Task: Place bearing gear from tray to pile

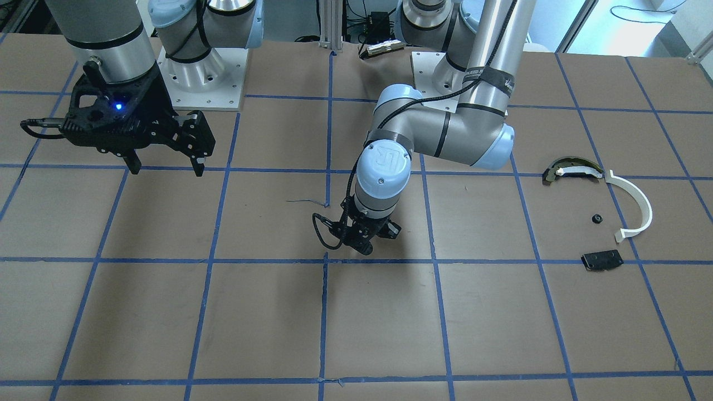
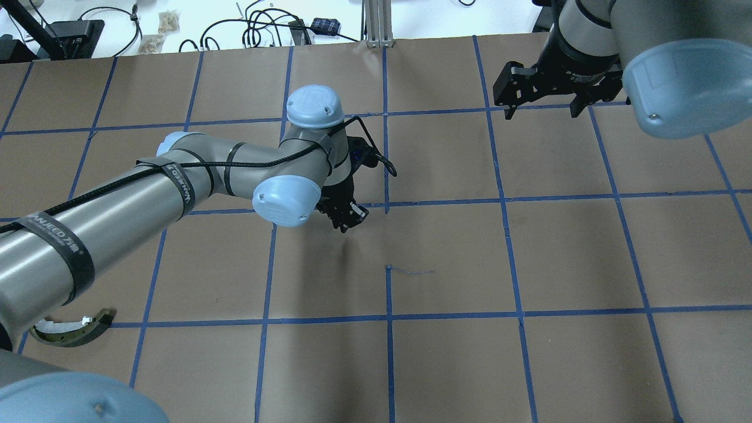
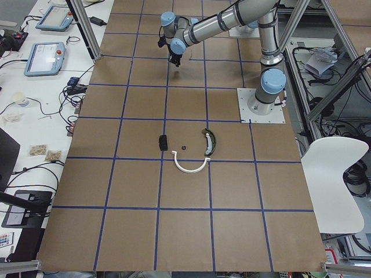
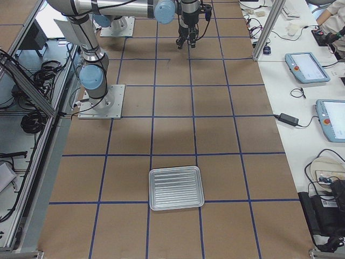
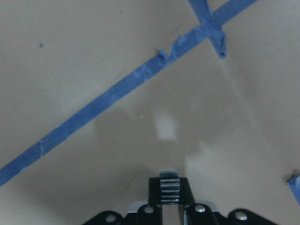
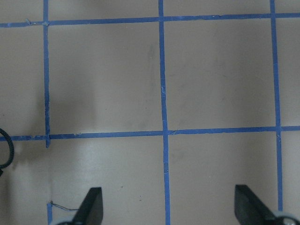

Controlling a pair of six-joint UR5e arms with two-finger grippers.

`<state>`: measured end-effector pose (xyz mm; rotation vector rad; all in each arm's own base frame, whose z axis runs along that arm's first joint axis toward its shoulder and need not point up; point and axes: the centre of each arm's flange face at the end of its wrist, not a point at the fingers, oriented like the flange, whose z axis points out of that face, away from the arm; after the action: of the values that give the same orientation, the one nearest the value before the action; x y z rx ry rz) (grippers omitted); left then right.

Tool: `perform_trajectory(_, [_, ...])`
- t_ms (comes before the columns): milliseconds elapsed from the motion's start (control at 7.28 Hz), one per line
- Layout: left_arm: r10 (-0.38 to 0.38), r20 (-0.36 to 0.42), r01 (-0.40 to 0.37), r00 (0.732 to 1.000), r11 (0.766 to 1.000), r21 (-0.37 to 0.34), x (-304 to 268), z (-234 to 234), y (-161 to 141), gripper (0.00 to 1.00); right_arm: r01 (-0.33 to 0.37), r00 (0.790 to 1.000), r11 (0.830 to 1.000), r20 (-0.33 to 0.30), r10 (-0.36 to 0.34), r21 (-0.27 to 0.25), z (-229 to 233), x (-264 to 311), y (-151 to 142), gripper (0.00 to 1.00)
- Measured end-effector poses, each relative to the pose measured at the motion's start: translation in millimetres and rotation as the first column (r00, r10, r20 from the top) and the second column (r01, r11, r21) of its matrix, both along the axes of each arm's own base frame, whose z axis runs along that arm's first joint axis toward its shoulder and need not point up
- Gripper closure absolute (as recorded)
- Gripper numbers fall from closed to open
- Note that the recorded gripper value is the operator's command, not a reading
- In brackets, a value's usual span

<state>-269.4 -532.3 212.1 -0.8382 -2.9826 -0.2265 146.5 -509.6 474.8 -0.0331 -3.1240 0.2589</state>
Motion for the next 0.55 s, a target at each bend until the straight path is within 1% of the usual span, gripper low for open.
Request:
perform_trajectory(137, [0.074, 0.009, -0.074, 0.997, 0.997, -0.007, 42.6, 26.4, -25.3, 1.0, 0.0, 1.0, 1.0, 0.0, 0.0, 0.004, 0.2, 0.2, -3.8, 0.0])
perform_trajectory(275, [0.16, 0.015, -0.159, 0.987, 0.987, -0.017, 96.5, 49.0, -47.3, 1.0, 0.0, 1.0, 1.0, 0.0, 0.0, 0.012, 2.5, 0.4, -8.0, 0.0])
perform_trajectory(412, [0.243, 0.024, -0.242, 0.97, 0.97, -0.029, 158.8, 63.5, -61.3, 1.0, -0.001, 1.0, 1.0, -0.001, 0.001, 0.024, 4.5, 0.8, -11.3, 0.0])
perform_trajectory(549, [0.312, 0.03, -0.311, 0.95, 0.95, -0.034, 224.3, 70.2, -67.6, 1.0, -0.002, 1.0, 0.999, -0.003, 0.002, 0.032, 5.5, 0.8, -12.7, 0.0])
